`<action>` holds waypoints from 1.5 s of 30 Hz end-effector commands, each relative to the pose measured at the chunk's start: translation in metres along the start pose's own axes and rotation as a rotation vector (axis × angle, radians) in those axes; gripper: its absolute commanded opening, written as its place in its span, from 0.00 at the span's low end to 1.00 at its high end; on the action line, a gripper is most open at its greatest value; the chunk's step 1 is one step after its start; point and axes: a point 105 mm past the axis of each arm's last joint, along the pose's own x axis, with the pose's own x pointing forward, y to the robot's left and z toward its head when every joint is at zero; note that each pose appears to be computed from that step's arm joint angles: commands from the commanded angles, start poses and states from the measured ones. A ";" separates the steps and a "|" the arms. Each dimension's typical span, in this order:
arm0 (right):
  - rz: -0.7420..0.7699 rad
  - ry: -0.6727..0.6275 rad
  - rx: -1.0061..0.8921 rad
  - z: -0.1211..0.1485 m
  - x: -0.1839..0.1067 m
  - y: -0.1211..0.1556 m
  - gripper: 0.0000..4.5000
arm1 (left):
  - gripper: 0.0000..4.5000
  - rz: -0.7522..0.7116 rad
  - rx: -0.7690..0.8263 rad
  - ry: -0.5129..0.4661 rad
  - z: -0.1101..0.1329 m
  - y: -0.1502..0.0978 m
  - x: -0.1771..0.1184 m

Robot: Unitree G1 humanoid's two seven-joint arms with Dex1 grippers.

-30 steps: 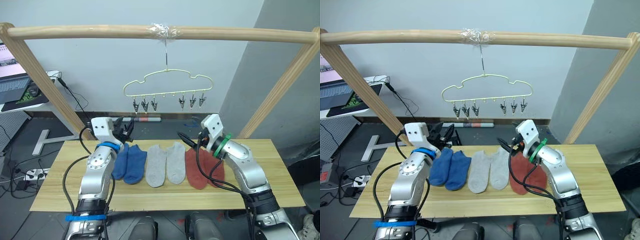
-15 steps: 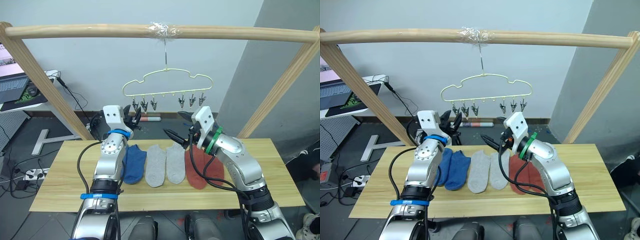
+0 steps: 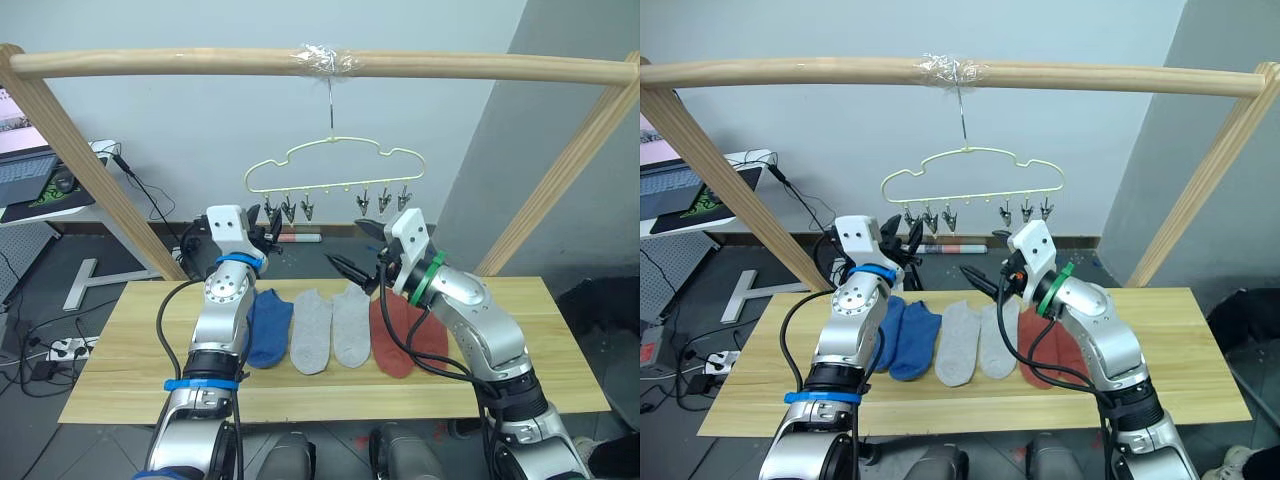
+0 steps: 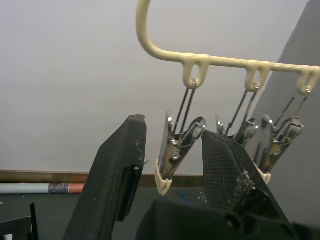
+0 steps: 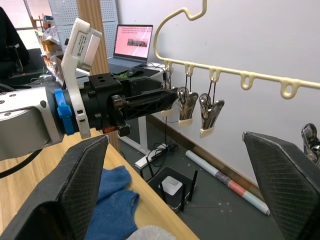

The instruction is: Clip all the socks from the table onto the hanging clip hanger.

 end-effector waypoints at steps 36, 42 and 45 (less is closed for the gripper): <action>-0.014 -0.065 -0.028 0.023 0.000 -0.002 1.00 | 0.47 -0.025 0.048 -0.048 0.016 -0.001 0.012; -0.017 -0.069 -0.019 0.023 0.001 -0.003 1.00 | 0.47 -0.024 0.047 -0.057 0.019 0.000 0.012; -0.015 -0.069 -0.021 0.024 0.001 -0.002 1.00 | 0.47 -0.021 0.041 -0.058 0.019 0.001 0.012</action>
